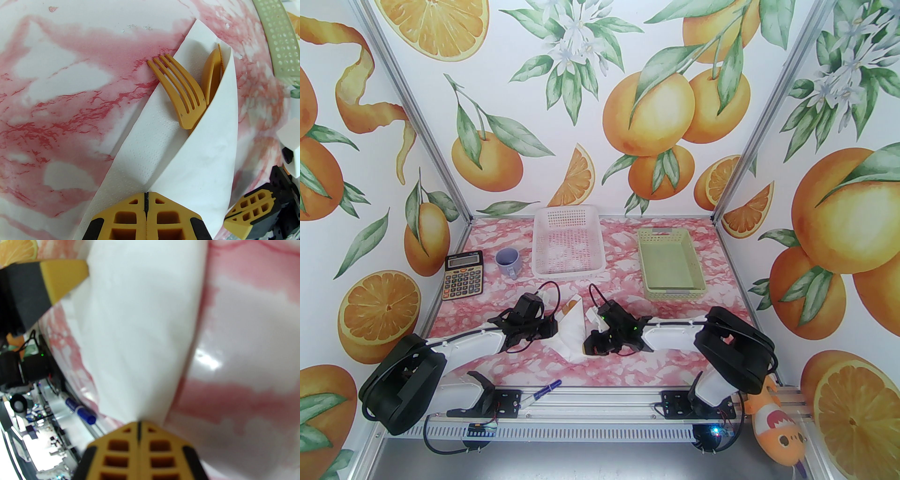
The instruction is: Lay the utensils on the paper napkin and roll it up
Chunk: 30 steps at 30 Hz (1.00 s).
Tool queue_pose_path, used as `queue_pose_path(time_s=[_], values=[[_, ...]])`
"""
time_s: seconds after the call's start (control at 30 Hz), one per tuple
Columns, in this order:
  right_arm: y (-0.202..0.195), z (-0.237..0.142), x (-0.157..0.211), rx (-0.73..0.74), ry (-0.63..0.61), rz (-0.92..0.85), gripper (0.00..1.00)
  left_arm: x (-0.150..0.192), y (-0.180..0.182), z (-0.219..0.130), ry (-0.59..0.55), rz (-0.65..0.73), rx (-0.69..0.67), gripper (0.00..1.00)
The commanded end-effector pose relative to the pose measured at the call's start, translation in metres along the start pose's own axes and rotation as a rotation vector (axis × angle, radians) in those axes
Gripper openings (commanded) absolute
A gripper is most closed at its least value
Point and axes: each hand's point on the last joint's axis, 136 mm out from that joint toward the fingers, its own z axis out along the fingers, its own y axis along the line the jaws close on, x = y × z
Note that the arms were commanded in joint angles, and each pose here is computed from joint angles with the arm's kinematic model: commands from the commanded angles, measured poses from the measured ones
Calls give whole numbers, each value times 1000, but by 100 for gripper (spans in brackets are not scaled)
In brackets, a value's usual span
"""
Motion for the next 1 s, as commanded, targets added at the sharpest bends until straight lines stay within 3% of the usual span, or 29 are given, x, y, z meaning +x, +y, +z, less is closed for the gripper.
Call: queue_pose_path(time_s=[0.0, 0.27, 0.53, 0.8, 0.97], values=[[-18, 7, 14, 42, 46, 38, 0, 13, 18, 2, 49, 2, -81, 0], [-34, -7, 20, 158, 57, 2, 0, 14, 18, 2, 47, 1, -77, 0], [7, -29, -9, 126, -29, -119, 4, 15, 17, 2, 47, -4, -69, 0], [9, -49, -55, 332, -177, -231, 28, 14, 15, 2, 37, -1, -55, 0], [16, -46, -85, 455, -289, -301, 53, 15, 14, 3, 36, -4, -49, 0]])
